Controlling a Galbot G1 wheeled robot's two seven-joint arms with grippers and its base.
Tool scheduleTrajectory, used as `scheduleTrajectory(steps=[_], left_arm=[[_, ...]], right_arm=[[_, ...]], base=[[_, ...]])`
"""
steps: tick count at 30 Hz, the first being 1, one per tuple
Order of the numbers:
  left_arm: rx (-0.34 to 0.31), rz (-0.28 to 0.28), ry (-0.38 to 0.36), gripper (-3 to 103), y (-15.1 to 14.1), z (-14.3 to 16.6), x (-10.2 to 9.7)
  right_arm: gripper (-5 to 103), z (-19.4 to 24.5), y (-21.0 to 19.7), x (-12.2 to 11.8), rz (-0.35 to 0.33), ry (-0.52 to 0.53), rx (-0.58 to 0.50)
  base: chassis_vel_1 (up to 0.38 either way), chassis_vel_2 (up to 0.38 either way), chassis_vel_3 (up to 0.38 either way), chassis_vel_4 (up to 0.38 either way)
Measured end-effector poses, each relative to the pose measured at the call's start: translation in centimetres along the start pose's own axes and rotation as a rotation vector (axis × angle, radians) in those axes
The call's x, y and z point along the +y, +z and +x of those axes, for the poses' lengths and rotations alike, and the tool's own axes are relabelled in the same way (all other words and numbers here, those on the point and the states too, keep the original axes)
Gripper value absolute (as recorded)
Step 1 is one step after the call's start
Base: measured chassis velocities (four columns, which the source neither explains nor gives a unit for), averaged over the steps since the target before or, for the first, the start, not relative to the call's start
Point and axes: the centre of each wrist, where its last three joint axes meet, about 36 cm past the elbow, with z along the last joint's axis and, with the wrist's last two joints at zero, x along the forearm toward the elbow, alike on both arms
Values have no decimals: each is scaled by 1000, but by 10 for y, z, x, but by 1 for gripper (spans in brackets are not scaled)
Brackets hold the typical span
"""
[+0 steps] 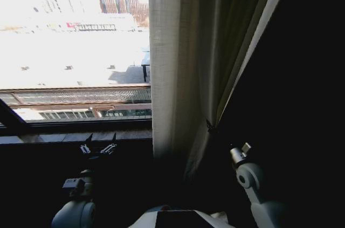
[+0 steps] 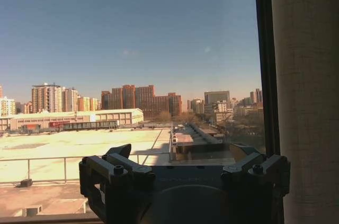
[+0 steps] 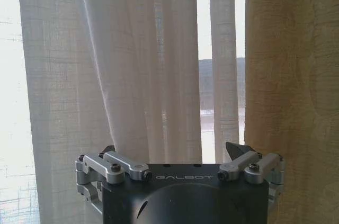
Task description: Open the curtains by pulling them apart, changing their state from closed to fully open.
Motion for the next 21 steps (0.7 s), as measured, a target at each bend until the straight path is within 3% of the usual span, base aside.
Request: scheduleTrajectory(steps=[12,21], left_arm=[[-1,-2,1,100,0,0,1],[-4,-2,1,100,-1,0,0]], right_arm=[[100,0,-2,3,4,-9,-8],[100,0,-3,4,6,-14,-12]], base=[[18,13,-23,-18],[180,172,-165,-164]])
